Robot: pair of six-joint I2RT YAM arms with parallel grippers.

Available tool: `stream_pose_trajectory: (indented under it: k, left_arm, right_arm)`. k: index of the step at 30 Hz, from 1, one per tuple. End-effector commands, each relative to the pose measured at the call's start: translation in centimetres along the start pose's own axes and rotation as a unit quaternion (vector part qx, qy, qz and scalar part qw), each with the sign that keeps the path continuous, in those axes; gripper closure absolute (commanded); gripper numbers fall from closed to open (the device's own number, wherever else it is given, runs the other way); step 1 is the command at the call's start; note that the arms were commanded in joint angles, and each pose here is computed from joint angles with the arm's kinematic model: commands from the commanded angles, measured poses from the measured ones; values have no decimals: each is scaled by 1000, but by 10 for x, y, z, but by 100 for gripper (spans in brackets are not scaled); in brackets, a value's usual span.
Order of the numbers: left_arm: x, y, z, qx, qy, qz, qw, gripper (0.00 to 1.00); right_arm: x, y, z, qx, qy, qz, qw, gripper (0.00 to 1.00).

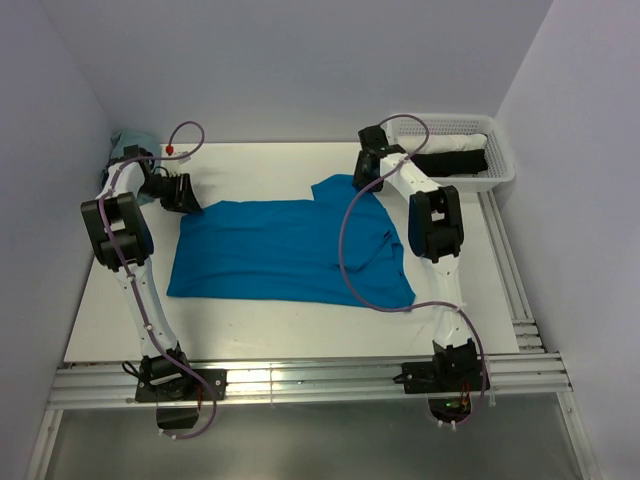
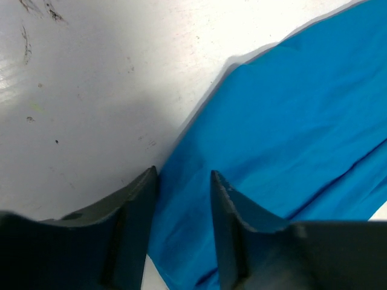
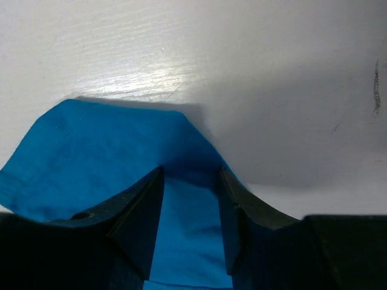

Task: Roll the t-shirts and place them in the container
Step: Fold the tshirt

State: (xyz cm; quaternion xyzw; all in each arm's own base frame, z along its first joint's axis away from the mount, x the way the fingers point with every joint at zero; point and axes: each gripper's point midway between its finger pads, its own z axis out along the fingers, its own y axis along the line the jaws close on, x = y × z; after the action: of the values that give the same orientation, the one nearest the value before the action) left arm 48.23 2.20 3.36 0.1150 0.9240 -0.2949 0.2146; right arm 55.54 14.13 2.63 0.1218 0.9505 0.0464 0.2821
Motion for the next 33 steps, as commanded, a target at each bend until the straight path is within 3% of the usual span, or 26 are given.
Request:
stream_pose_trajectory:
  k: [1,11,15,21,33]
  left_arm:
    - [-1,-5,-1,6,0,11,1000,58]
    - [-25,-22,-18,20,-43,41,998,96]
    - [-33,-31,-27,16,-66,69,995,98]
    - [-34,-31,-37,1,-63,120,991,98]
    - [15,-36,-51,-26,5,186,982,100]
  right_arm:
    - [-5,-3,1,19,-6,-3,1000,52]
    - [-35,0,-38,-1,-81,12,997,89]
    - [-47,0,-65,-12,-119,19,993,98]
    - [-52,-2,-104,-24,-153,27,988,100]
    - [9,-18,-146,-20,-144,35,989,100]
